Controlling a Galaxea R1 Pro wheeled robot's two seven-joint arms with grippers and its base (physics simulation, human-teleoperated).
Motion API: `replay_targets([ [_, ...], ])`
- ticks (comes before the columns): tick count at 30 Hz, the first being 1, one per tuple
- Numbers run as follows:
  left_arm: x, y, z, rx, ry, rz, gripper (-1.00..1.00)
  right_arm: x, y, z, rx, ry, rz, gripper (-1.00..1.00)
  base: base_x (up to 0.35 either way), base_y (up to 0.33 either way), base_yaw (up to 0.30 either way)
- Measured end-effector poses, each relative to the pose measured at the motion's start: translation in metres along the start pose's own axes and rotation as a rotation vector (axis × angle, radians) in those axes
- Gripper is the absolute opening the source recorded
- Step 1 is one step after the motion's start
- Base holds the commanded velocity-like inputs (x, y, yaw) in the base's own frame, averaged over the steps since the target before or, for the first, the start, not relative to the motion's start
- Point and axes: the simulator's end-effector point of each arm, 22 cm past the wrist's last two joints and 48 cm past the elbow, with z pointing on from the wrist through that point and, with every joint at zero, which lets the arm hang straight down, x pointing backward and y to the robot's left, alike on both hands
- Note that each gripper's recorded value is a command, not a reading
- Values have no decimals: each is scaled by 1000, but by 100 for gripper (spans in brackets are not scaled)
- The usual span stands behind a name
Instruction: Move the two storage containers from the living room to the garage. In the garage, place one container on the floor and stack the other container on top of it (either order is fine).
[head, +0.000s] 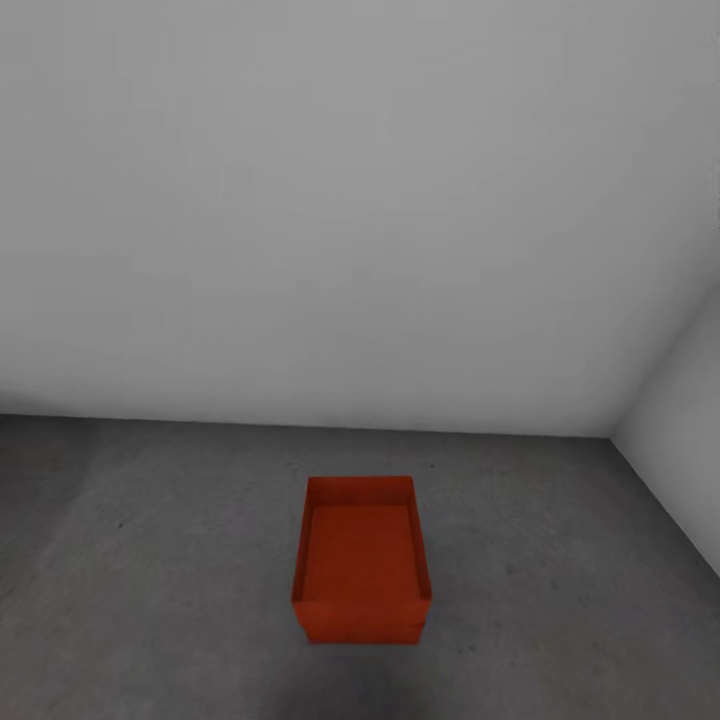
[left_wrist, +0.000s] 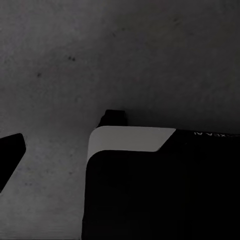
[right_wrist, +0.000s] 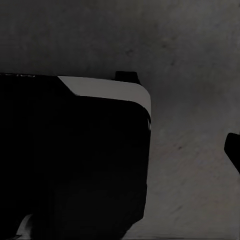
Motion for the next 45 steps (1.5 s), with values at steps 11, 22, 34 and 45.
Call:
replay_targets([
  [11,29,10,0,-10,28,3,100,21,7,-3,-28,14,-5,100,0,0,-37],
  [22,26,28,0,-30,22,-60,100,17,11,-5,-50,0,-3,100,0,0,-68],
  [34,15,41,-1,-40,-18,-84,100,11,12,-6,-61,-16,-2,100,0,0,-54],
  [45,3,53,-1,-58,-65,-84,100,11,11,-6,-62,-14,-6,100,0,0,-2],
])
